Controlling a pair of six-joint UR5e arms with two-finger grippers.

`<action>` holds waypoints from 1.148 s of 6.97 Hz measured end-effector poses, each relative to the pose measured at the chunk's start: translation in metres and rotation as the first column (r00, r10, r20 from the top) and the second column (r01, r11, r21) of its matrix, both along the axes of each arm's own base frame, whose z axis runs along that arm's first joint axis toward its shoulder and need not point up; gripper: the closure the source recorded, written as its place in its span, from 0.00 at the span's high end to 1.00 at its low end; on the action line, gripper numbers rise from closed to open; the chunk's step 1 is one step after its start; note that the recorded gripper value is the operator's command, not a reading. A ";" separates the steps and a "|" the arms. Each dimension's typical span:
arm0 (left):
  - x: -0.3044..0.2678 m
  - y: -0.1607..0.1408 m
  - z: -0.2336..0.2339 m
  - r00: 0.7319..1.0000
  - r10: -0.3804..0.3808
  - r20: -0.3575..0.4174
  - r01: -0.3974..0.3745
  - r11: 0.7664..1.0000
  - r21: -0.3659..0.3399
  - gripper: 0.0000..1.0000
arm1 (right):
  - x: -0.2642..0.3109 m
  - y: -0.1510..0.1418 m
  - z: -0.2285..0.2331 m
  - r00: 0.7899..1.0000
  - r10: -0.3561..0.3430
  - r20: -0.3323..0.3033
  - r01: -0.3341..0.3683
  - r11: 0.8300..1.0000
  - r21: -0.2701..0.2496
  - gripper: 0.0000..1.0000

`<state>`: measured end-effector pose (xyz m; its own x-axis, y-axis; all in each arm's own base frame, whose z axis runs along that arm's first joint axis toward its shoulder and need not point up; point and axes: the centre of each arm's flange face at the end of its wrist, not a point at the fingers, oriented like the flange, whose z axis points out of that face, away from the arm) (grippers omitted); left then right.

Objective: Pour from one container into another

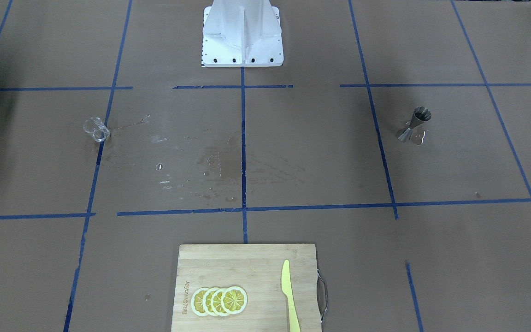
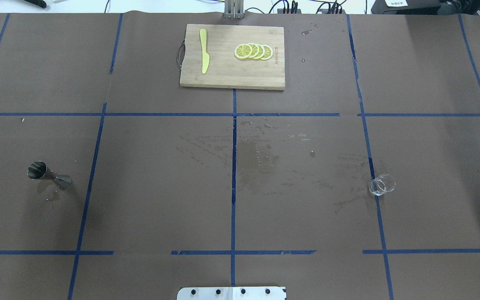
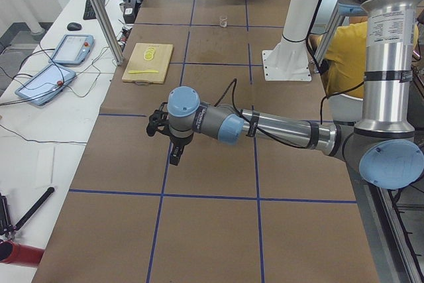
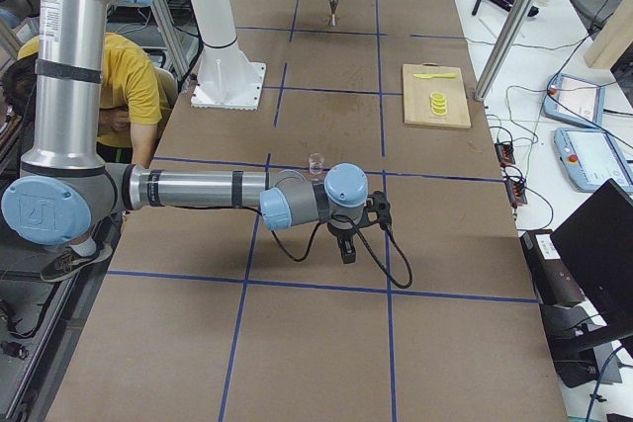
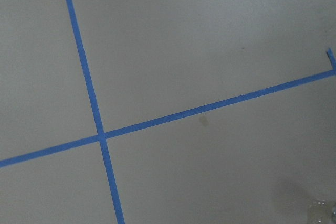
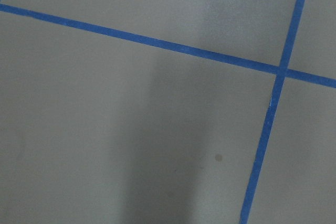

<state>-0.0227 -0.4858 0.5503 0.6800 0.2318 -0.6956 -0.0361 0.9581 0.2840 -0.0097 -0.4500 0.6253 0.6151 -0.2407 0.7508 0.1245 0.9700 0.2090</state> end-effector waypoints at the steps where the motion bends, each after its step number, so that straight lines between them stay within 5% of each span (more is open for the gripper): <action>1: -0.012 0.001 0.009 0.990 0.038 0.133 -0.043 0.998 0.034 1.00 | 0.000 0.000 0.002 1.000 0.001 -0.001 -0.001 1.000 -0.005 1.00; 2: -0.024 0.007 0.025 0.969 0.078 0.233 -0.088 0.996 0.031 1.00 | 0.000 0.000 0.003 1.000 0.003 -0.002 -0.003 1.000 -0.007 1.00; 3: -0.026 0.020 0.040 0.968 0.093 0.233 -0.093 0.996 -0.010 1.00 | 0.000 -0.001 0.003 1.000 0.004 -0.002 -0.004 1.000 -0.008 1.00; 5: -0.019 0.030 0.052 0.986 0.091 0.140 -0.081 0.994 -0.070 1.00 | 0.000 -0.001 0.004 1.000 0.004 -0.003 -0.004 1.000 -0.011 1.00; 8: -0.017 0.028 0.057 0.988 0.093 0.122 -0.081 0.992 -0.096 1.00 | 0.000 0.001 0.012 1.000 0.004 -0.004 -0.005 1.000 -0.029 1.00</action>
